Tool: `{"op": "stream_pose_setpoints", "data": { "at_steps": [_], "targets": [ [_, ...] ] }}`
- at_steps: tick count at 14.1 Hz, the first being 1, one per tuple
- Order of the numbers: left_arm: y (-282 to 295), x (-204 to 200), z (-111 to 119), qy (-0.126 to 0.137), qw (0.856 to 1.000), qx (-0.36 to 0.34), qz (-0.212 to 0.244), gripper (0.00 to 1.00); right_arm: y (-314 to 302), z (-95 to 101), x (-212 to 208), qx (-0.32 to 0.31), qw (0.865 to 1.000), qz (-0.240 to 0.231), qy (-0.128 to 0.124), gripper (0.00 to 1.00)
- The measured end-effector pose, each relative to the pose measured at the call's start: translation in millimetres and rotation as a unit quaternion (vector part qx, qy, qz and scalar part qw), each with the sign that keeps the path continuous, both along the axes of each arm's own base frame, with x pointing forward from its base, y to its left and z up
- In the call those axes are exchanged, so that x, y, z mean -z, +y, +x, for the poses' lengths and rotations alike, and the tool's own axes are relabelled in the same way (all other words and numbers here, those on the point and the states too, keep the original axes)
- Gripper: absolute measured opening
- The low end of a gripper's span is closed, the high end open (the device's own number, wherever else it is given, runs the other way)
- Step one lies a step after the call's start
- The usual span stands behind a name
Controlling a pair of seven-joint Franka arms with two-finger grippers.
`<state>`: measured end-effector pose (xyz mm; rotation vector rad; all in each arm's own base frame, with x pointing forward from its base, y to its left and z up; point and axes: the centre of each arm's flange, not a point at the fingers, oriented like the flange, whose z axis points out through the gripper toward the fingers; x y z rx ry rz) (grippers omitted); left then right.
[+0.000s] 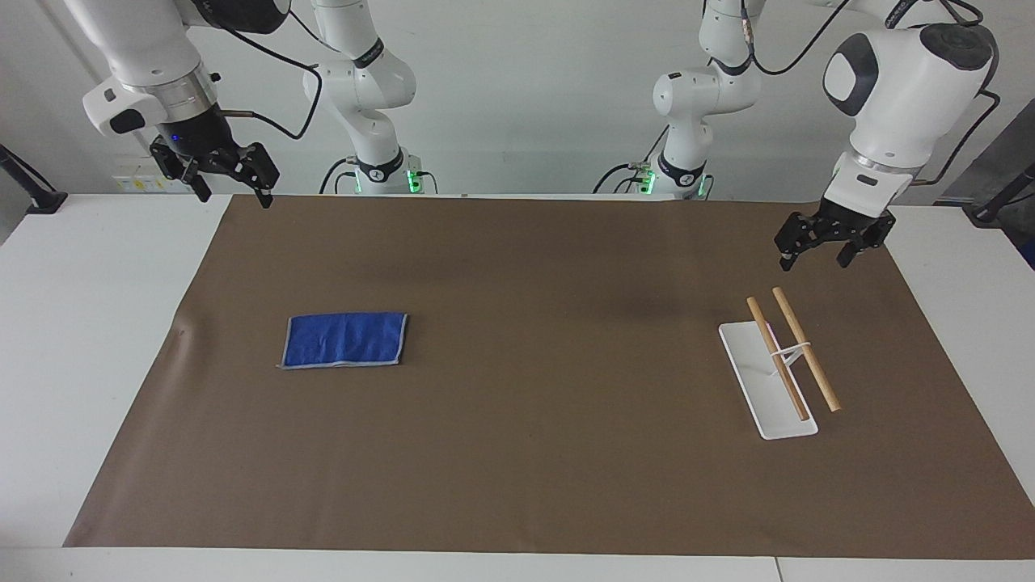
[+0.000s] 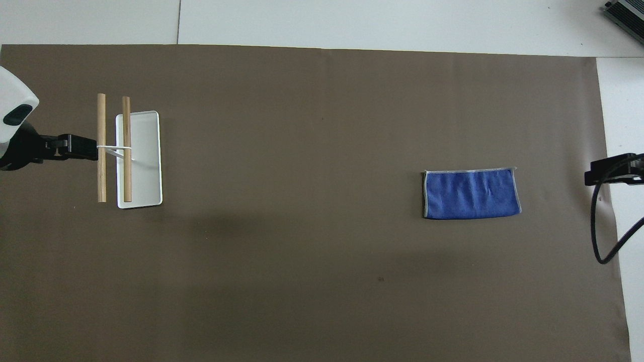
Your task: Right arm passes towel to left arm to hang
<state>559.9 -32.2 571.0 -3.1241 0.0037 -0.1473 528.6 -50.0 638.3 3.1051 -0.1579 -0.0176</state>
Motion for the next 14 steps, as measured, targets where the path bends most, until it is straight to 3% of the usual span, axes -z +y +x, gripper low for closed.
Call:
{"op": "stream_pose_setpoints", "data": {
  "at_steps": [5, 10, 14],
  "targets": [
    [-5, -19, -7, -0.014, 1.000, 0.004, 0.002, 1.00, 0, -1.8, 1, 0.000, 1.000, 0.001, 0.004, 1.00],
    [-18, -52, -22, -0.004, 1.000, 0.014, 0.005, 1.00, 0, -2.8, 3, 0.000, 1.000, 0.001, 0.006, 1.00],
    [-21, -55, -26, 0.004, 1.000, 0.016, 0.006, 1.00, 0, -3.4, 5, 0.000, 1.000, 0.001, 0.008, 1.00]
  ]
}}
